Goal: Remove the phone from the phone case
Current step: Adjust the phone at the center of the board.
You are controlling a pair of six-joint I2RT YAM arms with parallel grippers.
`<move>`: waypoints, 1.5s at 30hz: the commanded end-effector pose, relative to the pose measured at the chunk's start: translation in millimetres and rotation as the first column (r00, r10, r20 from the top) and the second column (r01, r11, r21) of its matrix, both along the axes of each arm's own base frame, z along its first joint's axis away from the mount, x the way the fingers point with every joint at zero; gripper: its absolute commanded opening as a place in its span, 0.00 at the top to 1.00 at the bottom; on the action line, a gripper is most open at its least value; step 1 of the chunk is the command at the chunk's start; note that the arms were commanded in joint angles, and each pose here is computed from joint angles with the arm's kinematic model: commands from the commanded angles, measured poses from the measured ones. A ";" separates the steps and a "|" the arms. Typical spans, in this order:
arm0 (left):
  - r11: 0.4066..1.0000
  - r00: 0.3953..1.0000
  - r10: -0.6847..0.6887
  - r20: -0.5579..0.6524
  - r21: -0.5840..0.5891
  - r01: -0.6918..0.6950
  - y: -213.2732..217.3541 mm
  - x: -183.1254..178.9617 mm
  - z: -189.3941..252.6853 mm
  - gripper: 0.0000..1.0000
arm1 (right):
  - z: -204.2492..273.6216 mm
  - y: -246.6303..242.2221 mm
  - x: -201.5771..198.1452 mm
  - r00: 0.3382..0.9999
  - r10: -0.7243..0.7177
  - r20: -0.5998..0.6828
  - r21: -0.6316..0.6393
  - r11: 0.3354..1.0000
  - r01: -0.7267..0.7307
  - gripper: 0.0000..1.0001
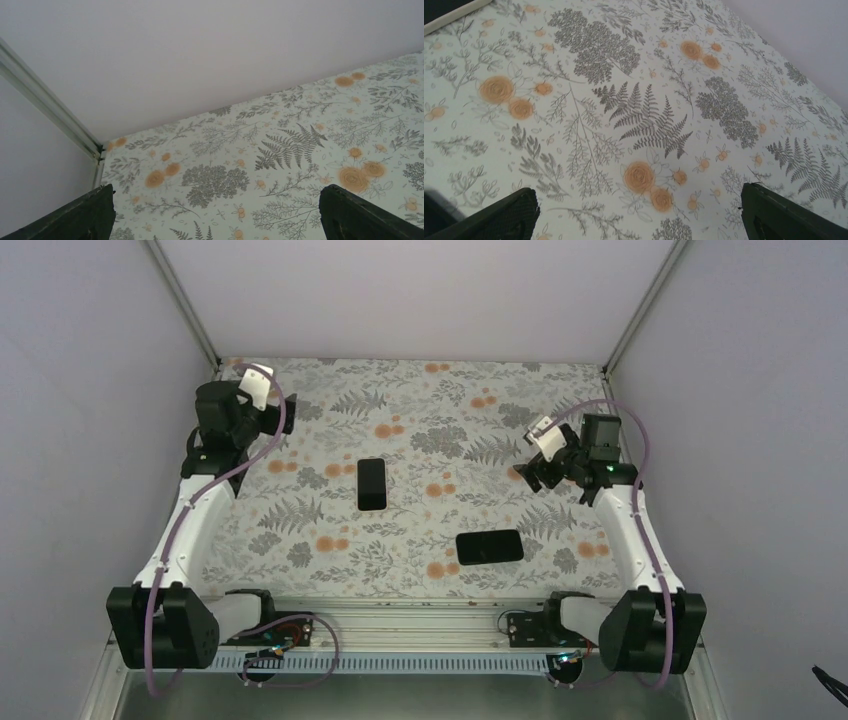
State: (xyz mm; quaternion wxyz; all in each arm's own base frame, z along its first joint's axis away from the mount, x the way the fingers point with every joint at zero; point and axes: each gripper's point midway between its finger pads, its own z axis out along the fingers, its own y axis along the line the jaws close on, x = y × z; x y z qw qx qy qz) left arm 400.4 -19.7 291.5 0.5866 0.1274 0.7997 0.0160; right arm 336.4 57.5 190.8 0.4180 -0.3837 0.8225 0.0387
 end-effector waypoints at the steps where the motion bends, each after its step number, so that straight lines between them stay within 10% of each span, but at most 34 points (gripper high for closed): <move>1: 0.999 0.998 0.033 0.045 0.006 -0.033 7.9 -10.0 17.5 0.00 | -7.4 -0.6 -26.0 0.997 0.049 -0.057 -0.073 0.996 -0.054 0.00; 19: 0.995 0.999 -0.026 0.035 0.092 0.023 3.4 -16.6 5.9 0.00 | -122.8 -14.7 -153.7 0.892 0.104 -0.439 -0.389 0.873 -0.293 0.00; 45: 0.993 0.999 -0.028 0.023 0.120 0.025 4.3 -18.8 -4.1 0.00 | -157.1 0.8 -83.3 0.953 0.066 -0.294 -0.446 0.873 -0.198 0.00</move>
